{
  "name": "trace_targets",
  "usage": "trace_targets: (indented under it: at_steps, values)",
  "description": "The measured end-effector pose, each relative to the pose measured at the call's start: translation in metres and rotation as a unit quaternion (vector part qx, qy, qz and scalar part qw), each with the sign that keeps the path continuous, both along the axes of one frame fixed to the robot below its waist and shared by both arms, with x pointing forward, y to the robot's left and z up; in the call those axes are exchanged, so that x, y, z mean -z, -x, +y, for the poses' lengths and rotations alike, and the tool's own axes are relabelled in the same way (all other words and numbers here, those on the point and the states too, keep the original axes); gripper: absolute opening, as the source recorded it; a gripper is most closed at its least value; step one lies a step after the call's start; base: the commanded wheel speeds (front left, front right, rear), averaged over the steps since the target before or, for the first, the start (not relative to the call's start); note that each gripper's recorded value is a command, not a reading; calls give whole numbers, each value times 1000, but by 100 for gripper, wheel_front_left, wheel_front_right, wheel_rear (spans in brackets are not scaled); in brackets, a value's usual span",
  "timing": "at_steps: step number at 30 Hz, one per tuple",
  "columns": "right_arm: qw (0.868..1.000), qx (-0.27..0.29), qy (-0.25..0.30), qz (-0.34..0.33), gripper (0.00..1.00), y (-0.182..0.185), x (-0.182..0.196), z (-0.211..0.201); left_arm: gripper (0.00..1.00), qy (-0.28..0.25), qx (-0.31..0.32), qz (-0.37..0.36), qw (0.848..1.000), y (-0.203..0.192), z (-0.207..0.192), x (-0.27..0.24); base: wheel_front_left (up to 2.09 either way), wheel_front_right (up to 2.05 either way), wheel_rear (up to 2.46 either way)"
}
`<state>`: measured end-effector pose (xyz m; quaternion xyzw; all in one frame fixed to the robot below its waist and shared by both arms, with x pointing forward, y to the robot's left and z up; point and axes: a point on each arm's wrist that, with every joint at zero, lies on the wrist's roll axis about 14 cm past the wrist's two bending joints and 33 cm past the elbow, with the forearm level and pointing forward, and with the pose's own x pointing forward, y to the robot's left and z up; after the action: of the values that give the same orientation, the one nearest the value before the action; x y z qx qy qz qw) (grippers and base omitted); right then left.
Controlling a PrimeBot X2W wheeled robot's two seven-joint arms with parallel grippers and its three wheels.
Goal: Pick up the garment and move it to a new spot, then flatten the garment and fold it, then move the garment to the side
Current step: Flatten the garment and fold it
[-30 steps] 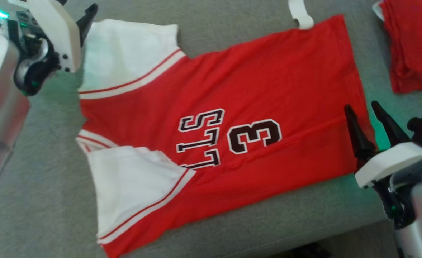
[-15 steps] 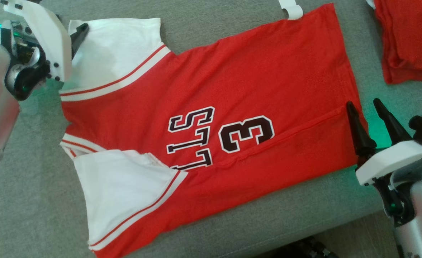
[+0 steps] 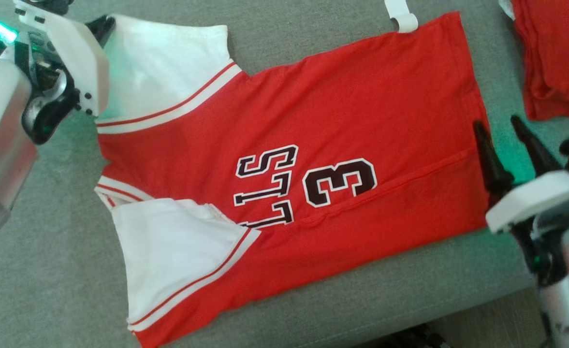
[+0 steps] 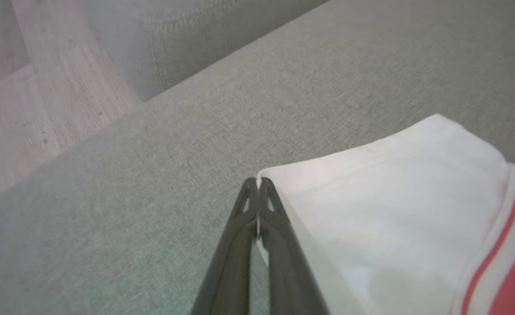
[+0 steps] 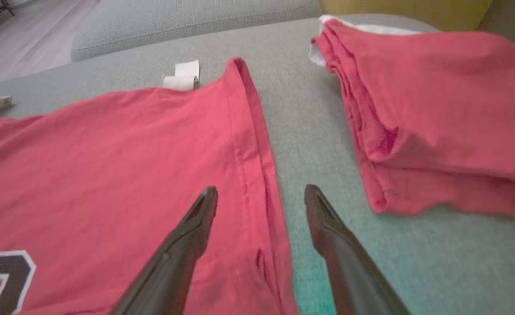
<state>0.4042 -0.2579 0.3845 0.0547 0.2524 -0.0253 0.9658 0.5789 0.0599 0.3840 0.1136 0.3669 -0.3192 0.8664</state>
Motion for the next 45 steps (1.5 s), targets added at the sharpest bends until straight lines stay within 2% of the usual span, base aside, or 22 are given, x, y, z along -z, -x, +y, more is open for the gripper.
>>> trace_targets:
  at_steps: [6,9,14,19,28,29,31,33,35,36,37,38,42,45]
  values:
    - [999,-41,12,4,100,-42,-21,6,0,9,17,-91,996,-14,-1,-31,0,0,0]
    - [999,-48,-4,16,100,-66,-24,10,0,14,22,-121,992,-21,-3,-45,0,0,0]
    - [996,-61,2,71,100,-92,-10,11,0,14,35,-133,990,-16,-7,-47,0,0,0]
    - [994,-72,-1,88,100,-109,-3,20,0,8,36,-140,990,-19,-1,-49,0,0,0]
    - [990,-82,-4,112,100,-117,12,28,0,9,30,-137,990,-16,7,-46,0,0,0]
    - [990,-82,-4,113,97,-117,13,28,0,8,31,-138,990,-16,8,-46,0,0,0]
    - [990,-81,-2,112,82,-119,13,27,0,8,27,-136,990,-15,11,-44,0,0,0]
    - [991,-80,0,110,55,-121,12,25,0,8,25,-136,990,-15,12,-44,0,0,0]
    - [991,-80,6,107,39,-124,11,23,0,7,19,-134,991,-15,15,-43,0,0,0]
    - [991,-80,9,108,27,-125,10,21,0,5,18,-133,991,-15,17,-42,0,0,0]
    - [991,-79,11,107,3,-126,9,20,0,4,17,-132,991,-15,19,-42,0,0,0]
    - [991,-79,11,105,0,-128,9,19,0,4,15,-132,991,-15,19,-41,0,0,0]
    - [992,-77,12,94,0,-133,6,19,0,-1,13,-138,990,-16,24,-40,0,0,0]
    - [994,-74,10,77,0,-139,0,18,0,0,15,-170,985,-24,28,-50,0,0,0]
